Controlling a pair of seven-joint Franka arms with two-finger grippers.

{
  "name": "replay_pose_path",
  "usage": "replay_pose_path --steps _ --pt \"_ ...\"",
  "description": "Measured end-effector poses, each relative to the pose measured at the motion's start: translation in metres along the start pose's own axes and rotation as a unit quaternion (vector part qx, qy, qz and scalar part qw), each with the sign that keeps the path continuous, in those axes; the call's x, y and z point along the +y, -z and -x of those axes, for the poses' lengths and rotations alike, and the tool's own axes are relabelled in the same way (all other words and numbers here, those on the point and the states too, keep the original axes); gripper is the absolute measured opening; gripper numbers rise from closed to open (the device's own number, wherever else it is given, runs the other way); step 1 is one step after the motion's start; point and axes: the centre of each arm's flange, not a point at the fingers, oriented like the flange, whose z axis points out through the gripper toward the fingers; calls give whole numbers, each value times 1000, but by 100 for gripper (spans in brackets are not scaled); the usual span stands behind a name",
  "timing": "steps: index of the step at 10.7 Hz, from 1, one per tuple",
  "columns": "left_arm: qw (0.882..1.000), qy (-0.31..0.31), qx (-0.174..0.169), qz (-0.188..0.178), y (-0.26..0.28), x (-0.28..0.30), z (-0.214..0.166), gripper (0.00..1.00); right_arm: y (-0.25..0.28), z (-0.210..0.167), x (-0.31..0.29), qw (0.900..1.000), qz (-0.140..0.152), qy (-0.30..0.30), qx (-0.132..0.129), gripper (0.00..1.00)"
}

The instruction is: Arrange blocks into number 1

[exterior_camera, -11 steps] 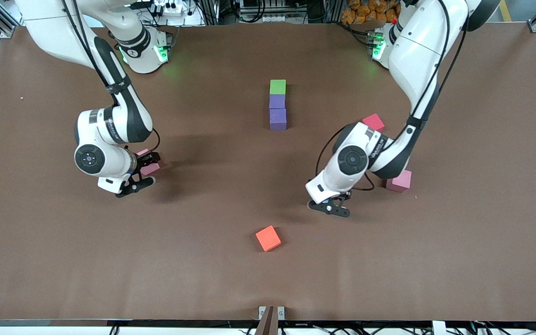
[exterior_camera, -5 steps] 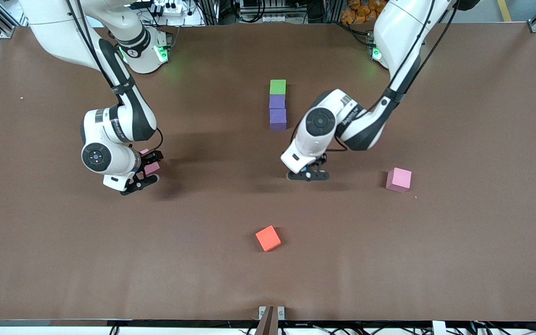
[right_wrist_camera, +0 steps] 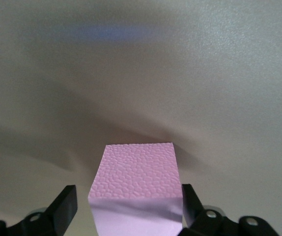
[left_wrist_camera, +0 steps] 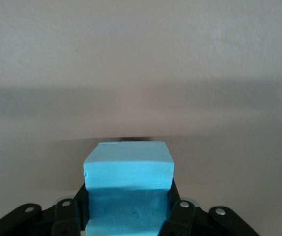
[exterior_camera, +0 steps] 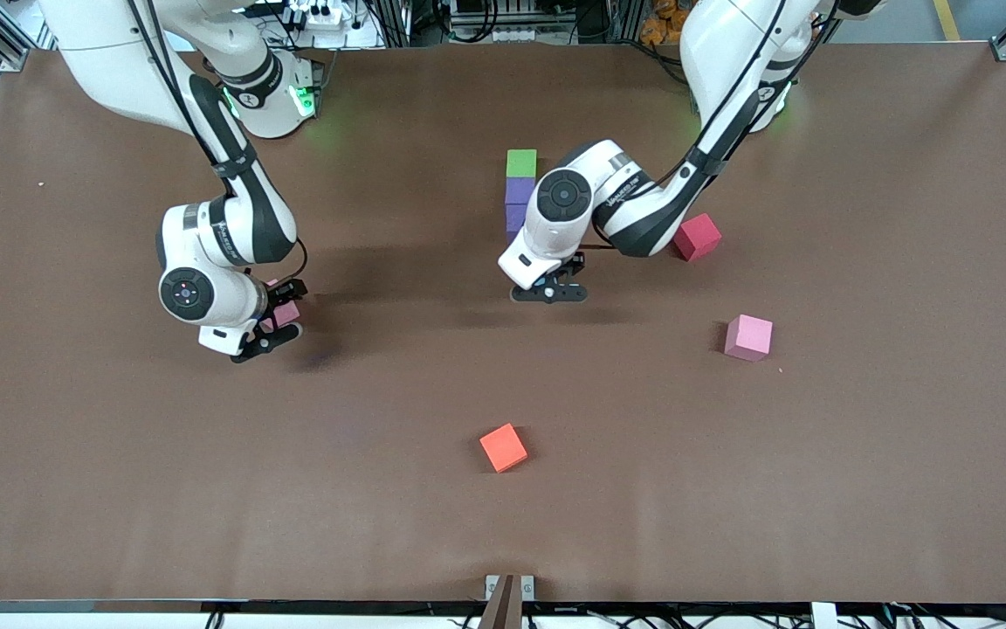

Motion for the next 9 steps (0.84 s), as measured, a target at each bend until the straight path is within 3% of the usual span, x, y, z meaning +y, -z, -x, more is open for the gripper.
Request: replay_pose_path --steps 3,7,9 --pt "1000 -22 -6 -3 -8 16 21 60 -2 1 6 1000 3 -5 7 75" --pt "999 -34 -12 -4 -22 23 34 60 -3 5 15 1000 3 -14 11 67" --pt "999 -37 -15 -4 -29 26 37 60 4 1 14 999 -5 -23 26 65"
